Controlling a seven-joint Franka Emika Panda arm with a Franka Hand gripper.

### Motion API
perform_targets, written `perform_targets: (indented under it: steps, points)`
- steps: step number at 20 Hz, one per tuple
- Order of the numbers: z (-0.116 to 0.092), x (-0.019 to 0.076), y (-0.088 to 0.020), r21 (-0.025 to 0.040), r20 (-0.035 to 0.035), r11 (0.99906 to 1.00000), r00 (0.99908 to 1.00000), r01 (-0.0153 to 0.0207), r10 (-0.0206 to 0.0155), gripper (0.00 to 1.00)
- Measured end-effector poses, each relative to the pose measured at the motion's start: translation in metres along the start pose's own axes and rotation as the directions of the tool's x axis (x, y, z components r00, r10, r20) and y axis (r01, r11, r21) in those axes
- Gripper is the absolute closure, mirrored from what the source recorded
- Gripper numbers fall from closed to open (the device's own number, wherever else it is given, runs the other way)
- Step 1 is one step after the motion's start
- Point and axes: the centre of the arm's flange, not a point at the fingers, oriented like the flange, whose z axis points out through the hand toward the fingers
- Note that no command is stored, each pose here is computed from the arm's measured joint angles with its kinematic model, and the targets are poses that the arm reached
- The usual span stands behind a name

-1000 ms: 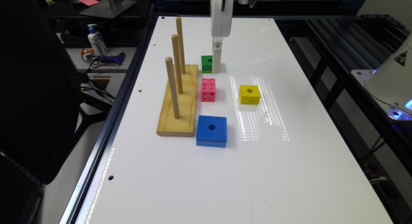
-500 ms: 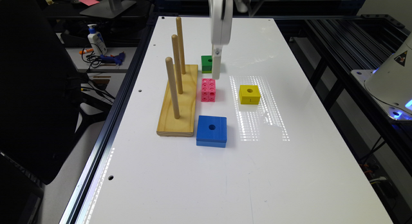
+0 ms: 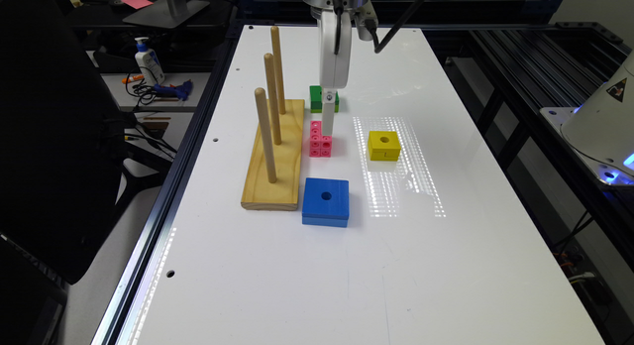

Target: Pick up pink block.

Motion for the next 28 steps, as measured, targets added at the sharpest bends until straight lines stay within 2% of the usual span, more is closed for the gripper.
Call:
perform_targets:
  steps: [4, 7, 11, 15, 19, 22, 23, 24, 26, 27, 28]
  points:
    - [-0.002, 0.0010, -0.003, 0.0046, -0.0034, 0.999987, 0.999992, 0.0021, -0.0021, 0.00]
    - [0.001, 0.0007, -0.003, 0.0027, -0.0008, 0.999994, 0.999997, 0.0024, -0.0024, 0.00]
    - [0.023, 0.0005, -0.002, 0.0022, 0.0049, 0.999997, 0.999988, 0.0010, -0.0011, 0.00]
    - [0.050, 0.0003, -0.001, 0.0108, 0.0028, 0.999941, 0.999996, -0.0011, 0.0010, 0.00]
    - [0.054, 0.0014, -0.002, 0.0146, 0.0003, 0.999892, 0.999999, -0.0015, 0.0015, 0.00]
    - [0.064, 0.0002, -0.001, 0.0099, 0.0071, 0.999948, 0.999972, -0.0022, 0.0022, 0.00]
    - [0.071, -0.0001, -0.001, 0.0108, 0.0077, 0.999938, 0.999966, -0.0028, 0.0027, 0.00]
    - [0.071, 0.0007, -0.002, 0.0149, 0.0033, 0.999887, 0.999993, -0.0019, 0.0019, 0.00]
    - [0.071, 0.0013, -0.003, 0.0159, 0.0025, 0.999871, 0.999995, -0.0021, 0.0020, 0.00]
    - [0.071, 0.0015, -0.002, 0.0159, 0.0025, 0.999871, 0.999995, -0.0022, 0.0021, 1.00]
    - [0.071, 0.0015, -0.002, 0.0159, 0.0025, 0.999871, 0.999995, -0.0022, 0.0021, 1.00]
